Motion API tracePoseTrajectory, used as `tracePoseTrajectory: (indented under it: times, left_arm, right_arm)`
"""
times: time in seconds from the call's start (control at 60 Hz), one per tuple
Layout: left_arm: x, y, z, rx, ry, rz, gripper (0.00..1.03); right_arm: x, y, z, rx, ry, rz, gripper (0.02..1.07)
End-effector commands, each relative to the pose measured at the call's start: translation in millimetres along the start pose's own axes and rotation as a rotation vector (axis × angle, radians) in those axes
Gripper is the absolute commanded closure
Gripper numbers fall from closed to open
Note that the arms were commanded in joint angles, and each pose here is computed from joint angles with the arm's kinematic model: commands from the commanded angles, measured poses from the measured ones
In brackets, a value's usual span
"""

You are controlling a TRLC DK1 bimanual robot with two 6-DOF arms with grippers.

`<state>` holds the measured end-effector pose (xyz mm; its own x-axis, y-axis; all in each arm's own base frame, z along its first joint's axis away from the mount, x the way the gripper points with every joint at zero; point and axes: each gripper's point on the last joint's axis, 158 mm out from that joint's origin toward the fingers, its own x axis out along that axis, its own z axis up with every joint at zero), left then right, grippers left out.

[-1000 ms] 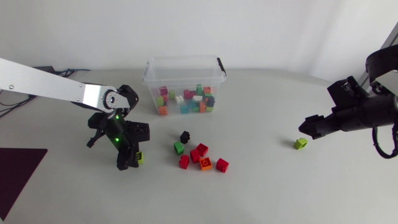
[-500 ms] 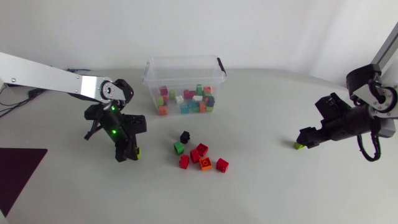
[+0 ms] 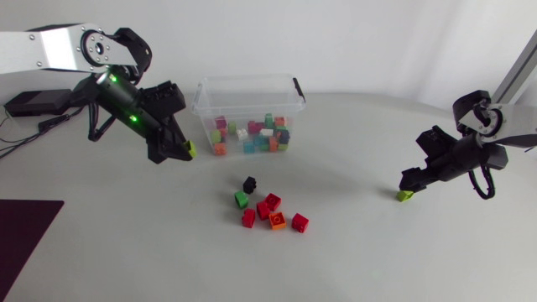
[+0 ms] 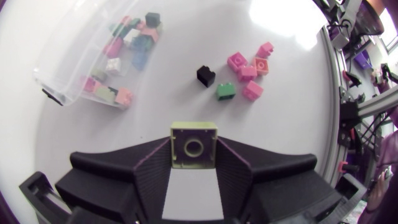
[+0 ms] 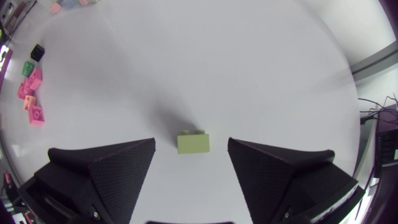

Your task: Place the duplo bricks in the container

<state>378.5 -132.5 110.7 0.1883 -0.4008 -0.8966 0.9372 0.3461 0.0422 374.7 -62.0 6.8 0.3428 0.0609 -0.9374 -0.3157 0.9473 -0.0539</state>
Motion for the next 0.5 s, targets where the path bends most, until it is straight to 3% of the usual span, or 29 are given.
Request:
tracePoseTrajectory:
  times: [0.0, 0.15, 0.317, 0.483]
  left_arm:
    - [-18.8, 9.8, 13.4, -0.035, -0.049, 0.028, 0.71]
    - [-35.1, 27.9, 32.6, -0.077, -0.130, 0.052, 0.71]
    - [-35.1, 47.1, 49.5, -0.120, -0.187, 0.055, 0.71]
    - [-27.5, 64.1, 58.9, -0.154, -0.211, 0.052, 0.71]
  right_arm:
    - [9.4, -7.4, 0.0, -0.026, 0.018, 0.001, 0.29]
    - [25.5, -10.5, -4.5, -0.026, 0.054, 0.015, 0.32]
    - [35.8, -11.8, -9.0, -0.026, 0.079, 0.018, 0.48]
    - [40.2, -11.8, -11.3, -0.031, 0.097, 0.014, 0.48]
